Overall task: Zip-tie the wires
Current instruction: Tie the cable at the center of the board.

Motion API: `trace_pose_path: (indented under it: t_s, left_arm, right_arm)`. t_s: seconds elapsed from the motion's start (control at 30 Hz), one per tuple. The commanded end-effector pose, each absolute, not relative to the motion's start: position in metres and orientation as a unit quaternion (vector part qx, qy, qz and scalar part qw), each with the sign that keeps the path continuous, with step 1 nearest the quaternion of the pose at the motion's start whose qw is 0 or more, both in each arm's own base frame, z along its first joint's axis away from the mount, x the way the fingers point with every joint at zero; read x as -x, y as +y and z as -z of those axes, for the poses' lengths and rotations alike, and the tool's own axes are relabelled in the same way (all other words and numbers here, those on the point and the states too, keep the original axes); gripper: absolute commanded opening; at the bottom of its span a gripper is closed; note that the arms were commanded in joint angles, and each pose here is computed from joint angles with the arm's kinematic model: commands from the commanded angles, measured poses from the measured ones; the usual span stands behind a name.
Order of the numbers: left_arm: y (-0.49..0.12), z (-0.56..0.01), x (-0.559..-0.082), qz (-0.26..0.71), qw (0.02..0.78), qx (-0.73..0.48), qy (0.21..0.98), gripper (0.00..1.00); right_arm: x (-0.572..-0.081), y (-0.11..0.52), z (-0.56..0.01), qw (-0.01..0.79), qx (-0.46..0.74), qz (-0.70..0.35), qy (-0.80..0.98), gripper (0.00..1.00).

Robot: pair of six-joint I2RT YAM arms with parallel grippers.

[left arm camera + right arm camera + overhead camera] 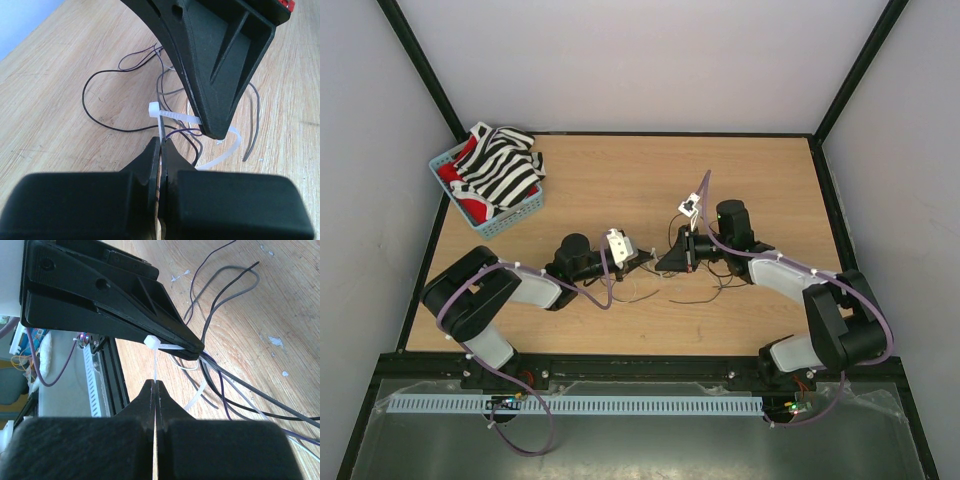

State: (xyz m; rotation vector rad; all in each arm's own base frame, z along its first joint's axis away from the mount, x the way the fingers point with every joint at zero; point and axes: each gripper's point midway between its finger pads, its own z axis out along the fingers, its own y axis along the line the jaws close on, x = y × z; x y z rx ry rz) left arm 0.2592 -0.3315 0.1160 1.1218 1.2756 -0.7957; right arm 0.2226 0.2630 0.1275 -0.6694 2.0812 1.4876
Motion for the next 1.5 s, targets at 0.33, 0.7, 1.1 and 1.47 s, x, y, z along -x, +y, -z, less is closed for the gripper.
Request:
trace_pose_path:
  t_s: [0.33,0.7,1.1,1.47]
  left_arm:
    - [-0.333,-0.132,-0.259,0.333,0.618,-0.485,0.521,0.0]
    - [-0.332,-0.128,-0.26,0.309,0.628,-0.492,0.517,0.0]
    - [-0.331,-0.13,-0.261,0.279,0.645,-0.498,0.508,0.0]
    - [-0.333,-0.133,-0.259,0.27,0.653,-0.501,0.5,0.0]
  right_arm:
    - [-0.22,0.262,-0.141,0.266,0.259,-0.557,0.743,0.0]
    - [-0.225,0.265,-0.148,0.263,0.244,-0.57,0.739,0.0]
    - [-0.226,0.266,-0.149,0.242,0.218,-0.581,0.745,0.0]
    - [-0.239,0.269,-0.146,0.23,0.188,-0.58,0.758,0.0]
